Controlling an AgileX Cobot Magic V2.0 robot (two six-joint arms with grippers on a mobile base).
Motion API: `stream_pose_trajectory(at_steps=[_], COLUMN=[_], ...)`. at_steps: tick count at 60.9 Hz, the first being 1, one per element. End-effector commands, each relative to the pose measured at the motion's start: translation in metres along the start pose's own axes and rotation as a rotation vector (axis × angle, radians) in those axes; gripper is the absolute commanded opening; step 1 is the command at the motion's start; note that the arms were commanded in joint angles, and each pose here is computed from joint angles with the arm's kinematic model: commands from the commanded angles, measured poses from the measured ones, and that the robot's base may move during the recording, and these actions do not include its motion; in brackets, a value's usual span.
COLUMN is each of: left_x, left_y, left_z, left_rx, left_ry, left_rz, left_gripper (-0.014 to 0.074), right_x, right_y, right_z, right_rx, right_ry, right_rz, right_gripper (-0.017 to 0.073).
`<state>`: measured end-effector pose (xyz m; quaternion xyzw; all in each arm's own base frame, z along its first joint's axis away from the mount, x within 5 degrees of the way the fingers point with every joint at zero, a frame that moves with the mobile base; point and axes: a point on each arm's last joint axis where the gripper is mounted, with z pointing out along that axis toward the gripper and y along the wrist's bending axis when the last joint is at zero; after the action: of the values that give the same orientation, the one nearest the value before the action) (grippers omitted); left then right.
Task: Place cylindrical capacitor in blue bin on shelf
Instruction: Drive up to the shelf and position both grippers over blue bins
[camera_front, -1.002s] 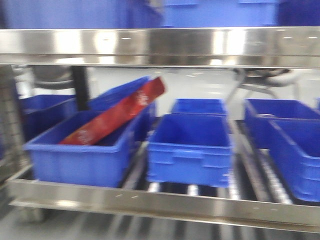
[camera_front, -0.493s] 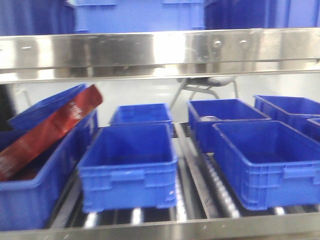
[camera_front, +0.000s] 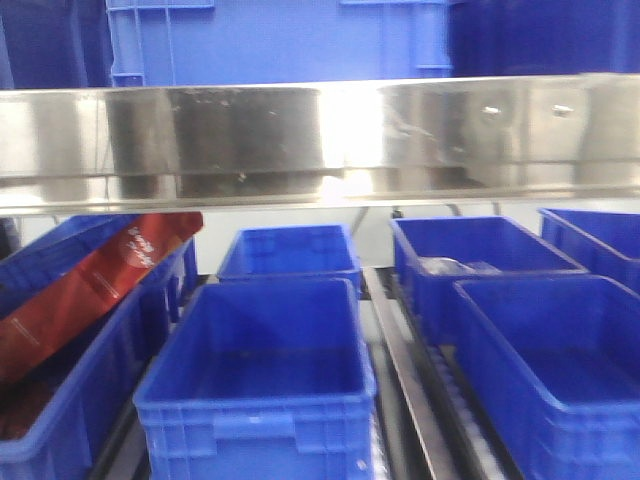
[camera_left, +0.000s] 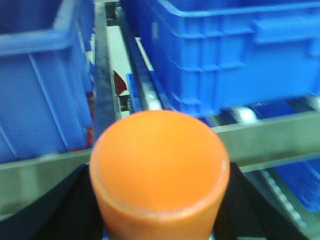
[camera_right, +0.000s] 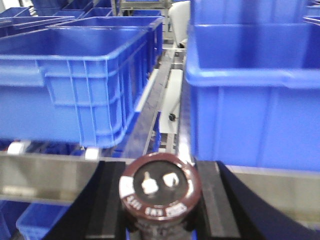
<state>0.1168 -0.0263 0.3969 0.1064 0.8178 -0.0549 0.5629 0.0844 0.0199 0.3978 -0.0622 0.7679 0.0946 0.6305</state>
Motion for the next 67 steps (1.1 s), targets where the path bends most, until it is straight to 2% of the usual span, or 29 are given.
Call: stream_pose_trajectory(at_steps=[1,67], left_x=[-0.0023,-0.0023], left_y=[-0.0009,-0.0009], left_z=[-0.0009,-0.0009], left_rx=[0.007,0.007], left_ry=[-0.03,-0.03], left_rz=[-0.001,-0.001], left_gripper=[-0.0111,-0.0111], right_x=[-0.0027,-0.0027], right_y=[0.0,0.0], right_z=[-0.0019,-0.0019], right_rx=[0.001,0.001], right_ry=[-0.029,-0.029], right_rz=[-0.002,-0.002], right_gripper=[-0.0148,-0.0148])
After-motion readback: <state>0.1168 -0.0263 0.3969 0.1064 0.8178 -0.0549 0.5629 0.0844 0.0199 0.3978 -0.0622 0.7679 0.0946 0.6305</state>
